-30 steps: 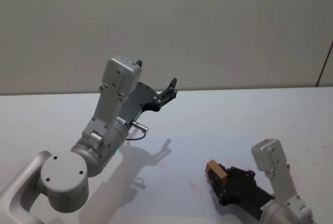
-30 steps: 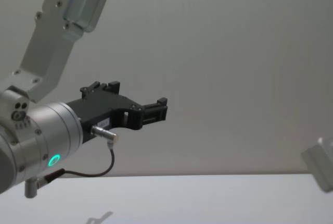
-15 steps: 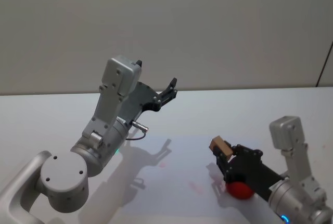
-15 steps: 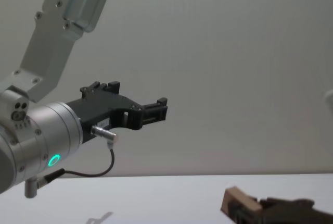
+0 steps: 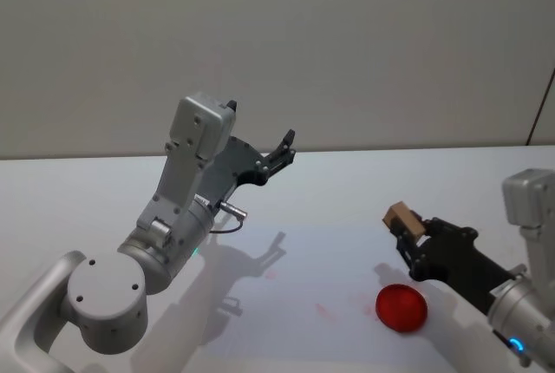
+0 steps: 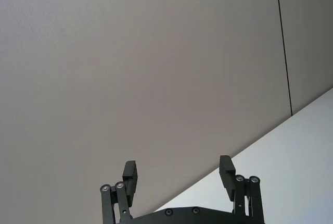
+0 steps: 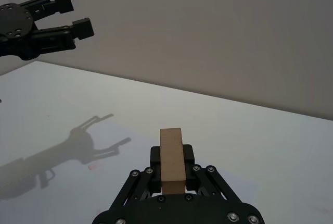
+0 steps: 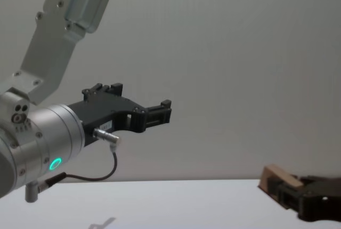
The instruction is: Use the one hand to pick up the stamp and affix it onto the A4 paper.
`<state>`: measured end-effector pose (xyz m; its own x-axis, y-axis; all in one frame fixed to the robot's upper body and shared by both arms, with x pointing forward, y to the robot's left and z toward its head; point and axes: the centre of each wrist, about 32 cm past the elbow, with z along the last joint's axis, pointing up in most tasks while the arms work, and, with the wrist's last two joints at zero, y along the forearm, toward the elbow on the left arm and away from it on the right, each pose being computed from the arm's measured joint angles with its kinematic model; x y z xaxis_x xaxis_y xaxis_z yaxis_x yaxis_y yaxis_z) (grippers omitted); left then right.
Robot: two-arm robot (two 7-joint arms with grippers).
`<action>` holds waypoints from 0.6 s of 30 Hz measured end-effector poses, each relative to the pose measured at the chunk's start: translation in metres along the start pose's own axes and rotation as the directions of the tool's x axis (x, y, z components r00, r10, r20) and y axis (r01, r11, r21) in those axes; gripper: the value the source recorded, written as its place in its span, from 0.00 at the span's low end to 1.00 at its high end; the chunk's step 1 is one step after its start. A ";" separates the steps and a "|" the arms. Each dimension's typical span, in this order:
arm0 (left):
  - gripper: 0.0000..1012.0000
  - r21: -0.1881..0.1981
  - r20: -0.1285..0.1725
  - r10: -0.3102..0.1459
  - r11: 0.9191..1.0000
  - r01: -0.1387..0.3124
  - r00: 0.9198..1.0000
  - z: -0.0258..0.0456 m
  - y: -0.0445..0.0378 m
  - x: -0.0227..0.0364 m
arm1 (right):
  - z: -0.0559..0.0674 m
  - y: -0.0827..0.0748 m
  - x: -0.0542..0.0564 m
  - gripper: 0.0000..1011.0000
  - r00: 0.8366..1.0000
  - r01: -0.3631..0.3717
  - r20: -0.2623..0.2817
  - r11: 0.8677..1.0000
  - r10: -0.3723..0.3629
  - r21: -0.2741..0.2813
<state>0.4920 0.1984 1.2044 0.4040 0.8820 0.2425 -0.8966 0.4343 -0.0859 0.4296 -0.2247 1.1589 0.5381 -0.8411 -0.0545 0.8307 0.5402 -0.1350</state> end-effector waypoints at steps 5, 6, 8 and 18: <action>0.99 0.000 0.000 0.000 1.000 0.000 1.000 0.0000 0.0000 0.0000 | 0.002 -0.008 0.011 0.23 1.000 0.017 0.006 1.000 -0.017 -0.001; 0.99 0.000 0.000 0.000 1.000 0.000 1.000 0.0000 0.0000 0.0000 | 0.002 -0.011 0.016 0.23 1.000 0.028 0.009 1.000 -0.028 -0.001; 0.99 0.000 0.000 0.000 1.000 0.000 1.000 0.0000 0.0000 0.0000 | 0.002 -0.013 0.017 0.23 0.999 0.032 0.010 1.000 -0.032 -0.001; 0.99 0.000 0.000 0.000 1.000 0.000 1.000 0.0000 0.0000 0.0000 | 0.002 -0.029 0.034 0.23 0.997 0.074 0.029 0.997 -0.073 -0.010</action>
<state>0.4920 0.1984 1.2044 0.4040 0.8820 0.2425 -0.8967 0.4343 -0.0859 0.4236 -0.2687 1.1630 0.4795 -0.8774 -0.0156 0.8667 0.4763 -0.1483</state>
